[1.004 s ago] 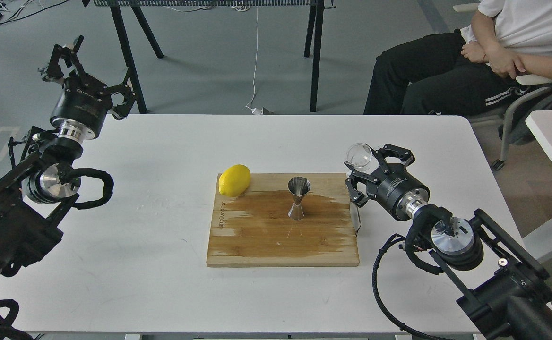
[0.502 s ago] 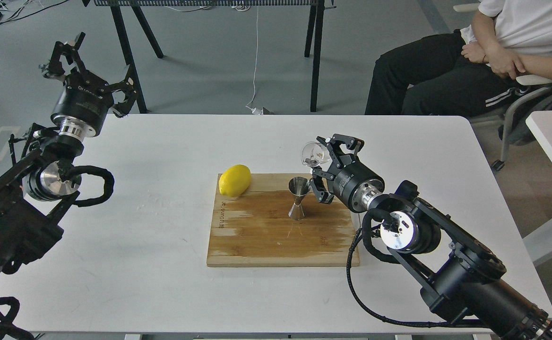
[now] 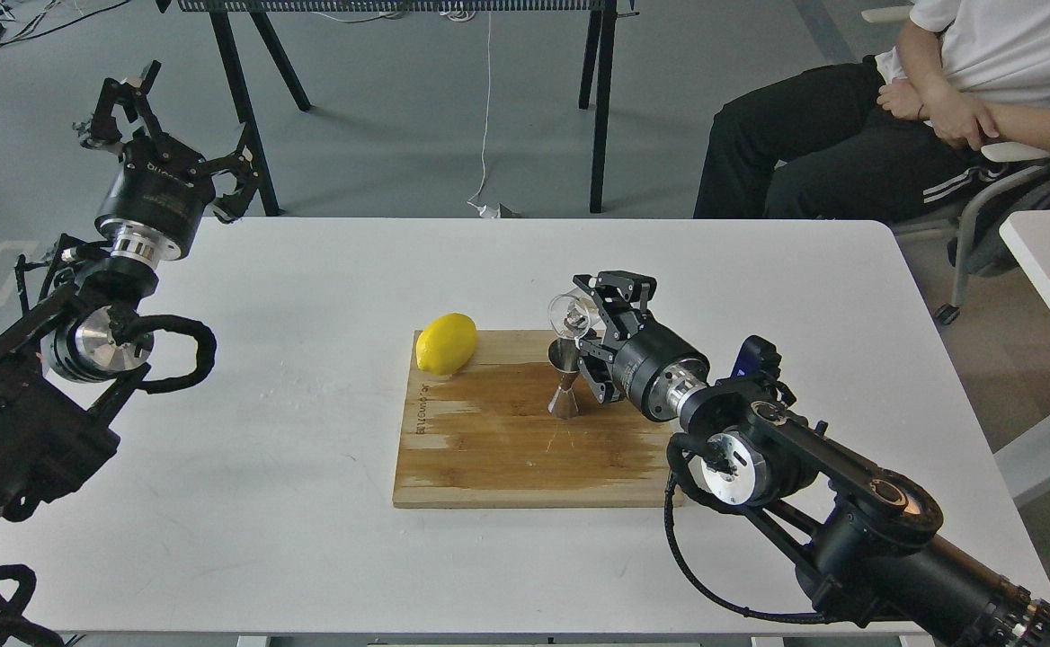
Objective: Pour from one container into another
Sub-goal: 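Carry the glass with the right gripper above the jigger, then tilt the glass over the jigger to pour its contents in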
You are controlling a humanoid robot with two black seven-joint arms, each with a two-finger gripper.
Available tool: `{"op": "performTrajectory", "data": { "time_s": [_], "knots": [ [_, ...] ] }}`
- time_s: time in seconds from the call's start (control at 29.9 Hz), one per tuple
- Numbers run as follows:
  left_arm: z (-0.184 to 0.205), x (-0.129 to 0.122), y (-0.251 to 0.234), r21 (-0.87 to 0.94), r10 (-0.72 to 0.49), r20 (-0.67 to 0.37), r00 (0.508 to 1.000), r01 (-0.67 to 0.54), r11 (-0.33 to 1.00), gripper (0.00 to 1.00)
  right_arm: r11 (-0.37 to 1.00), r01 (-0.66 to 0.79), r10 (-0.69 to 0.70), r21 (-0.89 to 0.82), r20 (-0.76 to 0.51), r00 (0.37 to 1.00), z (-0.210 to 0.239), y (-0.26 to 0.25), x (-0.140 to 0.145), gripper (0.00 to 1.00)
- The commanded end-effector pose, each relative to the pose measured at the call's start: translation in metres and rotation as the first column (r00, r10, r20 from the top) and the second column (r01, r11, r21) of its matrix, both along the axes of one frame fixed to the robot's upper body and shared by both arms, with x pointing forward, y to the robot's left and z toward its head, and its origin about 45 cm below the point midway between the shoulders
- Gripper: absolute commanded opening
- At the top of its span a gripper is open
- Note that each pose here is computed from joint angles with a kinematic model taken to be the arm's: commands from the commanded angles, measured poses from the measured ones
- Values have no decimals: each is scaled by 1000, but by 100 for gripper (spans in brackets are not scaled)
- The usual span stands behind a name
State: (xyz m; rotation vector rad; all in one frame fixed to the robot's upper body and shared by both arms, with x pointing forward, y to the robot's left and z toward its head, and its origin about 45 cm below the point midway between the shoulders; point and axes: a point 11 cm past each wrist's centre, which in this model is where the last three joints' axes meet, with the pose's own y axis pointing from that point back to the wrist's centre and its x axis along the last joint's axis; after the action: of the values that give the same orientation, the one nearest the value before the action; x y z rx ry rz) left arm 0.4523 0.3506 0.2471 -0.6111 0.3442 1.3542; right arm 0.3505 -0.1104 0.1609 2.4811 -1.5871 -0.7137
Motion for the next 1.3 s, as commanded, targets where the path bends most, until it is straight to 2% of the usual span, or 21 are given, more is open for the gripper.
{"op": "performTrajectory", "data": {
  "time_s": [0.0,0.64,1.27],
  "knots": [
    [0,0,0,-1,1,-1,1000,-1,1000,100,1000,4,-4,-8,6,1000,1,-2,1,28],
    [0,0,1,1,3,-1,1000,-3,1000,100,989,-55,67,-140,84,994,2,-3,0,28],
    [1,-1,6,11,8,-2,1000,-8,1000,100,931,-108,186,-350,199,962,4,-5,1,28]
  ]
}}
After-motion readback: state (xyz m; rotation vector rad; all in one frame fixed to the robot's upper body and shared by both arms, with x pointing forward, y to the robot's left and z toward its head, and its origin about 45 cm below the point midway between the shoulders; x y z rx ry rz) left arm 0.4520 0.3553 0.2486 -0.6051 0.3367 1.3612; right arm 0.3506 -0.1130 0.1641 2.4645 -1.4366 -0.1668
